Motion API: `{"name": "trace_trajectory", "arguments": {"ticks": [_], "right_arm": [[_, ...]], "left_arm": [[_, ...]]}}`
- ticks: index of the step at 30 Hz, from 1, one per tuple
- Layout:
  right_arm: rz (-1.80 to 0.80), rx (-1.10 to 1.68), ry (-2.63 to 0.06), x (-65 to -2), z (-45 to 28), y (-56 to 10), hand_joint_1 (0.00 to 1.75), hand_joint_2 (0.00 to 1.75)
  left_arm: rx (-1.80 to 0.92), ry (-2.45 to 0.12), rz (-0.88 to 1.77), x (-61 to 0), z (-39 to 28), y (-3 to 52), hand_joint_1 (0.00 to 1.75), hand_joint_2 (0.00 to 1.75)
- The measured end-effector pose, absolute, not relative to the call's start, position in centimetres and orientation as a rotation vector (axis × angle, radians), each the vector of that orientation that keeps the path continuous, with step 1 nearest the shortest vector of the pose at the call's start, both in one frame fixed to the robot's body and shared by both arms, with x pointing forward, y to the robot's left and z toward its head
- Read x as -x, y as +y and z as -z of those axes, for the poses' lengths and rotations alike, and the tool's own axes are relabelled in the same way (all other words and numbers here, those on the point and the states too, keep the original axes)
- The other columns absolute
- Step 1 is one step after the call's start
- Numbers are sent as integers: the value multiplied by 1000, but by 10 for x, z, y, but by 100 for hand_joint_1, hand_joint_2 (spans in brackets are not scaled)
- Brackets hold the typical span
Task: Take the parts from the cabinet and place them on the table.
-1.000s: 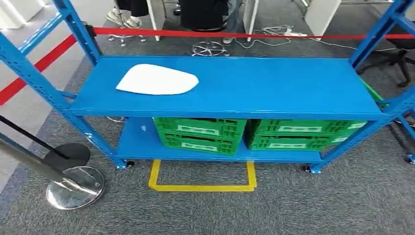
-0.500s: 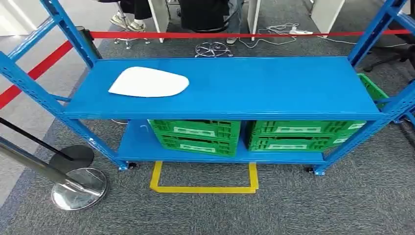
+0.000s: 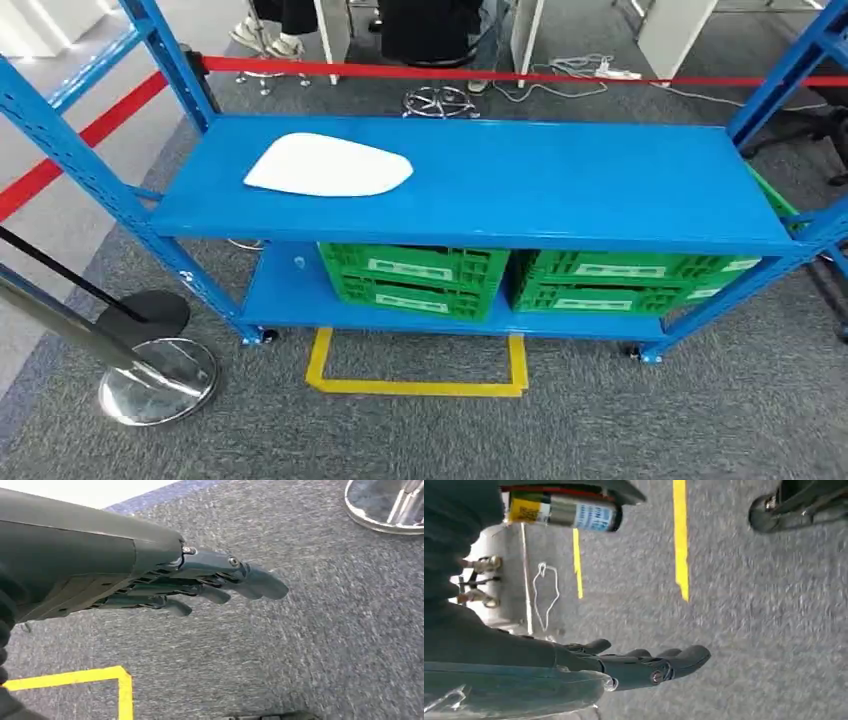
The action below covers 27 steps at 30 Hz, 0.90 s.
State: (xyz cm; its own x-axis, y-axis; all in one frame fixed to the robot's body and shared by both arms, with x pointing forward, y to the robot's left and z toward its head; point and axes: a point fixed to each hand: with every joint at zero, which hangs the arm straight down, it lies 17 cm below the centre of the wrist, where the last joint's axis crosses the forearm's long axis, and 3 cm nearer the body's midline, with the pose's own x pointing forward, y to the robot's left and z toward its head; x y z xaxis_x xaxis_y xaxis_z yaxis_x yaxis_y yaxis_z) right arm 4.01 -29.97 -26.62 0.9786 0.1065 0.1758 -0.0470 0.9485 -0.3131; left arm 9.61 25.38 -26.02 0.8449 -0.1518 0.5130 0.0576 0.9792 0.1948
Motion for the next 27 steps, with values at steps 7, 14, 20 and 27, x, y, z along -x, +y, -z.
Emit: {"name": "trace_trajectory", "arguments": {"ticks": [7,14,20,27], "right_arm": [[-47,236,-207,-39,270,-274,0,0],[-27,190,-240,-50,270,-268,0,0],[-14,158,-264,-59,271,-266,0,0],[-4,118,-283,-65,271,-263,0,0]], "left_arm": [[-200,-553,88,-113,259,276,0,0],[-184,-515,66,-109,262,280,0,0],[-164,-478,47,-102,265,280,0,0],[-136,-431,28,-92,268,279,0,0]]}}
